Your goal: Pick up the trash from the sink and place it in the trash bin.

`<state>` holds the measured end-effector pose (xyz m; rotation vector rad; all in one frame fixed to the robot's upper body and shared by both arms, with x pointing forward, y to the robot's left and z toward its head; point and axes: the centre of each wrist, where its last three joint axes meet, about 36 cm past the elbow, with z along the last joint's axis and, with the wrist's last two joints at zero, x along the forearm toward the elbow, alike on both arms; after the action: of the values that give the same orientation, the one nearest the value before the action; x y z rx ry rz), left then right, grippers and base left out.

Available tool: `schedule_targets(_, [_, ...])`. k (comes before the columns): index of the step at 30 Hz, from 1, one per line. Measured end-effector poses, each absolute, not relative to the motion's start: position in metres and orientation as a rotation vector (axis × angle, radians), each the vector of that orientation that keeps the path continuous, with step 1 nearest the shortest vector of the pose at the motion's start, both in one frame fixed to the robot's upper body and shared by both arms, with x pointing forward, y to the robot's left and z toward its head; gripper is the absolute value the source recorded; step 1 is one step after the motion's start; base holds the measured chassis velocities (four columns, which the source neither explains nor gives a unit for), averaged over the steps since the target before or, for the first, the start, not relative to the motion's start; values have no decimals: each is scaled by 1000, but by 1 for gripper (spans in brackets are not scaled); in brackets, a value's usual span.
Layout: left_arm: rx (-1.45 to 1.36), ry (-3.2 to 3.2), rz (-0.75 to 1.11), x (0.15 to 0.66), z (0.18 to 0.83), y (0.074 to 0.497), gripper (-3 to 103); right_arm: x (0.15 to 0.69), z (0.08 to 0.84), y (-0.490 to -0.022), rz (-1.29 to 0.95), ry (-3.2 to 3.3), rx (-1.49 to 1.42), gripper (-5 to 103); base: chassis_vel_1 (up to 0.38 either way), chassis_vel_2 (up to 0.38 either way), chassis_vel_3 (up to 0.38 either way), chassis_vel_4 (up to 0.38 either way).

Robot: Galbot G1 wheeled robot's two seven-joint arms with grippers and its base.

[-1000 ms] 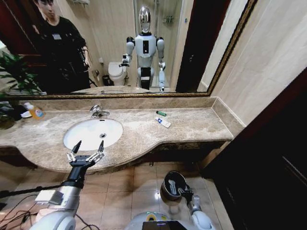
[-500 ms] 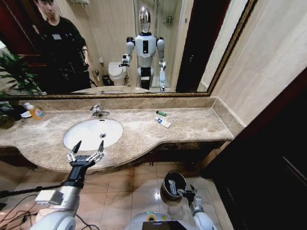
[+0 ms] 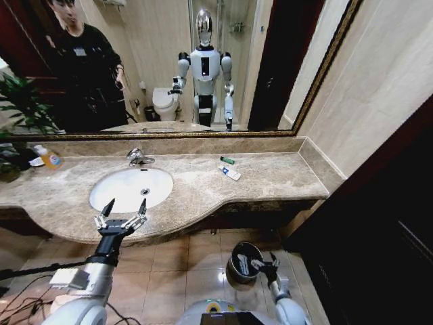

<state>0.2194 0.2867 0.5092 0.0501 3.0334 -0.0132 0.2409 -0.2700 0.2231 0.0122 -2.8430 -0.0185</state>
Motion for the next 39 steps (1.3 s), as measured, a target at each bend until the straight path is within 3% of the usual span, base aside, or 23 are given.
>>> schedule_targets(8, [50,3033,-13,219,509,287,100,252,319,-255,28,-3075,108,100,0,0,0,0])
schedule_targets(16, [50,3033,-13,219,509,287,100,311,390,-228,-2,-3176,222,100,0,0,0,0])
schedule_targets(39, [50,3033,-13,219,509,287,100,511,420,-222,37,-2976,483,100,0,0,0,0])
